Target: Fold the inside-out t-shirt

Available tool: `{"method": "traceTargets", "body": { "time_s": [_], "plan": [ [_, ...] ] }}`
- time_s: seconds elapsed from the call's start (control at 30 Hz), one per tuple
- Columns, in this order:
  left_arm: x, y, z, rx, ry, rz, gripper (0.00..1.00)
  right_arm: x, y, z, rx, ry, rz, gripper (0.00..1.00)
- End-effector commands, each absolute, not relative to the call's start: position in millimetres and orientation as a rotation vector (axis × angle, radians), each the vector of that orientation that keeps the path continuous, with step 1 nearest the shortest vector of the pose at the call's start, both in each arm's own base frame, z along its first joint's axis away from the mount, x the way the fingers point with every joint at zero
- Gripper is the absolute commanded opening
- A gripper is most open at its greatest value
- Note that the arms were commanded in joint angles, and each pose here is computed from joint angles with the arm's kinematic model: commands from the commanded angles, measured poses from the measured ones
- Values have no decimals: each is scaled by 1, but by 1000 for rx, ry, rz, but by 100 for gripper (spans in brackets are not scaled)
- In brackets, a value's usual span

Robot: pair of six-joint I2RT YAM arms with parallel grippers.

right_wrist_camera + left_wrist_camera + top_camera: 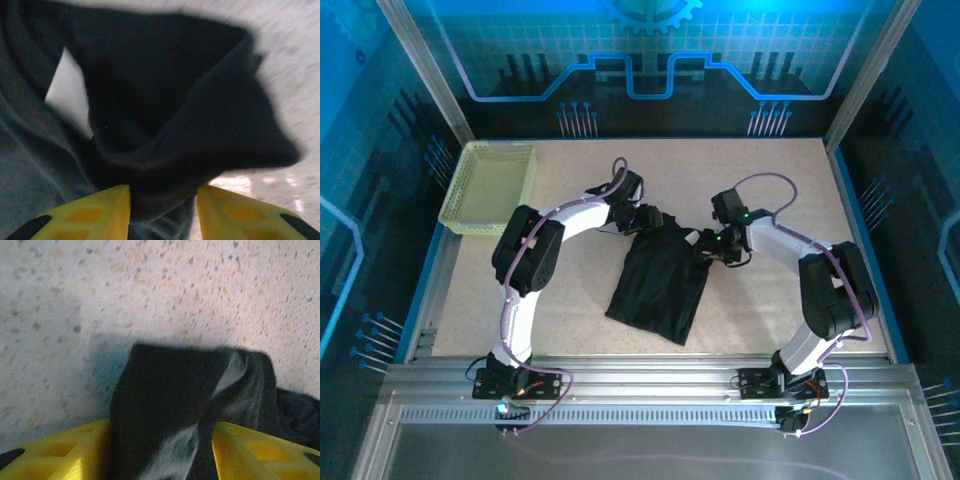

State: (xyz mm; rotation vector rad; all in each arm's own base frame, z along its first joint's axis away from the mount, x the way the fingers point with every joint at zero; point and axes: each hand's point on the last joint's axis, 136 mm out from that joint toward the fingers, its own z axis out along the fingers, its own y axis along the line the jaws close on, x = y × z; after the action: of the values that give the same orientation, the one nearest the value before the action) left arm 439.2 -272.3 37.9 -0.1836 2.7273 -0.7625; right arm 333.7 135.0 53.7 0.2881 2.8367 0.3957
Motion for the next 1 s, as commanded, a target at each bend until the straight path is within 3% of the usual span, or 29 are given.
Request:
{"method": "traceTargets", "body": {
  "time_s": [0.0,0.17,0.43,0.67,0.97],
  "plan": [
    [436,-273,60,-121,2677,-785,60,352,112,74,343,2775,341,44],
    [439,-275,55,-105,2688,-780,67,352,104,72,375,2773,348,52],
    [447,-286,26,-75,2749,-784,67,357,115,38,374,2835,407,60],
    [446,-288,6,-71,2790,-778,62,371,124,14,357,2871,400,59],
    [435,-295,0,-82,2791,-834,48,382,162,2,218,2935,333,45]
  ]
}}
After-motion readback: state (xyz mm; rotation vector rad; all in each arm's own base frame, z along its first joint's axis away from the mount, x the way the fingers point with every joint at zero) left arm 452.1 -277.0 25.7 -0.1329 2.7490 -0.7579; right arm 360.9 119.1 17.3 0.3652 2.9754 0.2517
